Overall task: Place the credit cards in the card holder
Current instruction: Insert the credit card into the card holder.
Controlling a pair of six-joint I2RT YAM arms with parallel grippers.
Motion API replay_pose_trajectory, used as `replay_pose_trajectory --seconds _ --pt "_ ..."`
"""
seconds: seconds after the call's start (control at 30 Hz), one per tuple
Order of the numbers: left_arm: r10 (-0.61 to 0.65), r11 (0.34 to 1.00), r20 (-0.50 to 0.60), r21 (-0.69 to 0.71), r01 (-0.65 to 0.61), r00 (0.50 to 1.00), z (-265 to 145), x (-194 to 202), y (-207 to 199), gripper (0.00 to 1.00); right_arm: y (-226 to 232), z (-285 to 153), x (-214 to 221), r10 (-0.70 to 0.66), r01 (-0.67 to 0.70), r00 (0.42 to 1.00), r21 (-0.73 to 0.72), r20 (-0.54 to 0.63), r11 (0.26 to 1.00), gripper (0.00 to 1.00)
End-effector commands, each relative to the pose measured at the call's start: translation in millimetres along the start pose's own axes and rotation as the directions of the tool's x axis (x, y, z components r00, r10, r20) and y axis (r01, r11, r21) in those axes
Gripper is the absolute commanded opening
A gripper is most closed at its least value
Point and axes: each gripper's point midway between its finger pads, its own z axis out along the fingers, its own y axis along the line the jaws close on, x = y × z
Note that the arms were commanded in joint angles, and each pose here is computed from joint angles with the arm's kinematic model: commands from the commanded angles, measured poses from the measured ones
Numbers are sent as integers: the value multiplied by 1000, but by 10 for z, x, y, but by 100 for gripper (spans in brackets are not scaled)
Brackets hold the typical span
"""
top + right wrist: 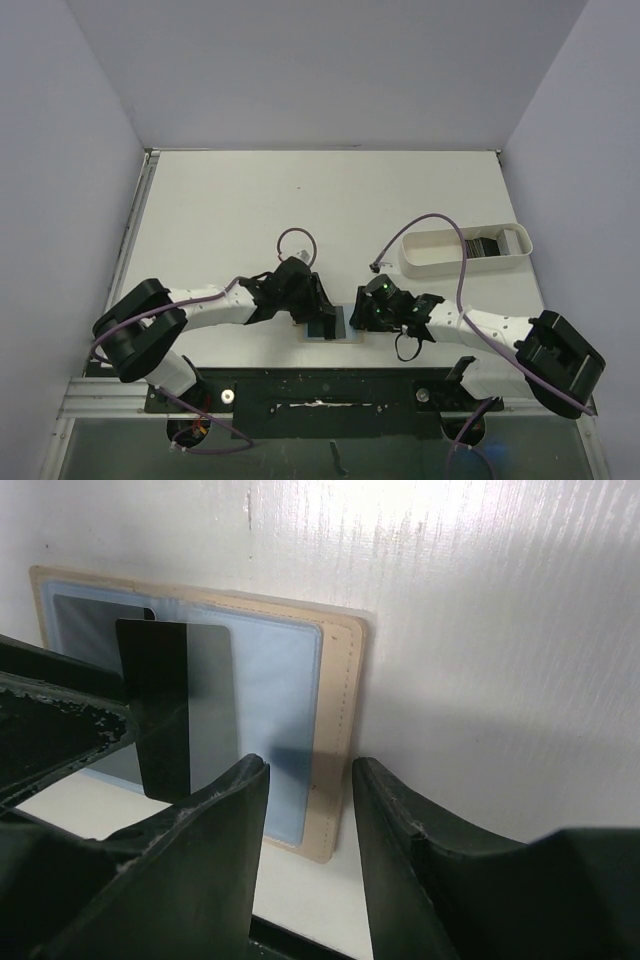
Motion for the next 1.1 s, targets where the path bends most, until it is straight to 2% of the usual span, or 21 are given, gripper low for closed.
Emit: replay_pose_trajectory --seconds 0.0,1.07 --pt "11 999 9 35 -11 1000 43 -54 -142 42 71 48 -66 4 -4 1000 -35 25 999 40" --pt "-48 982 -52 183 57 997 166 85 -434 42 153 19 -90 12 -9 999 -76 36 997 39"
